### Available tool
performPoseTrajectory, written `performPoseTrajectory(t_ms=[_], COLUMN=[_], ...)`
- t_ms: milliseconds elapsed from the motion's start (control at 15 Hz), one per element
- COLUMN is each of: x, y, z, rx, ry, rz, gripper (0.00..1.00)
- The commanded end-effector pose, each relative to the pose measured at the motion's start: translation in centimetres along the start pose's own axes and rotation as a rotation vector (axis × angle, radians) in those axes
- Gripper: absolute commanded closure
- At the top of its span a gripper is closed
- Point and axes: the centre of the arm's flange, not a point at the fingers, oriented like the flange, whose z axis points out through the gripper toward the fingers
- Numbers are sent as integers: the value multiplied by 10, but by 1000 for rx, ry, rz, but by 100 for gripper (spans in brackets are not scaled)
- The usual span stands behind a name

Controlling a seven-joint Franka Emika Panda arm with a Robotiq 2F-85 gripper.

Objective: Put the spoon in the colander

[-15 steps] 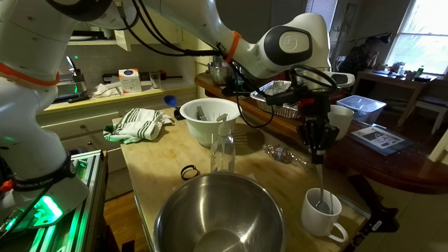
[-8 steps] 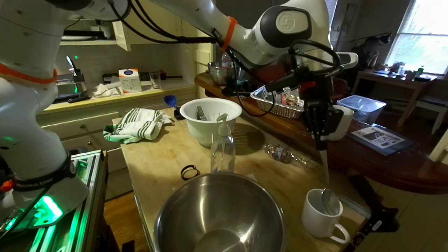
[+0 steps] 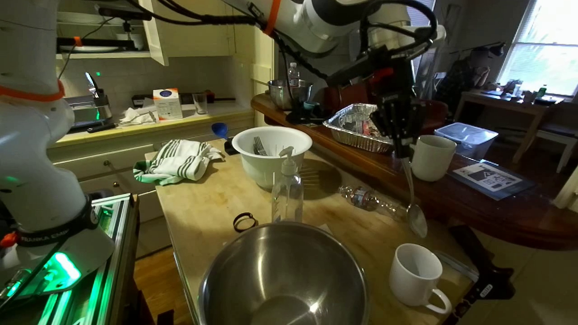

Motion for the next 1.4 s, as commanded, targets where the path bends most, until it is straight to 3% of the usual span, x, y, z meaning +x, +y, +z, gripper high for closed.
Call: performPoseTrajectory(t_ms=[0, 400, 733, 1000, 1200, 1333], x=[-49, -85, -135, -156, -155, -149], y=[-27, -119, -224, -274, -291, -302], z=[-58, -169, -217, -206, -168, -137], rx=[78, 170, 350, 508, 472, 508], ry=[118, 276, 335, 311, 231, 153], rz=[-139, -390, -587, -717, -751, -776], gripper=[98, 98, 98, 98, 98, 98])
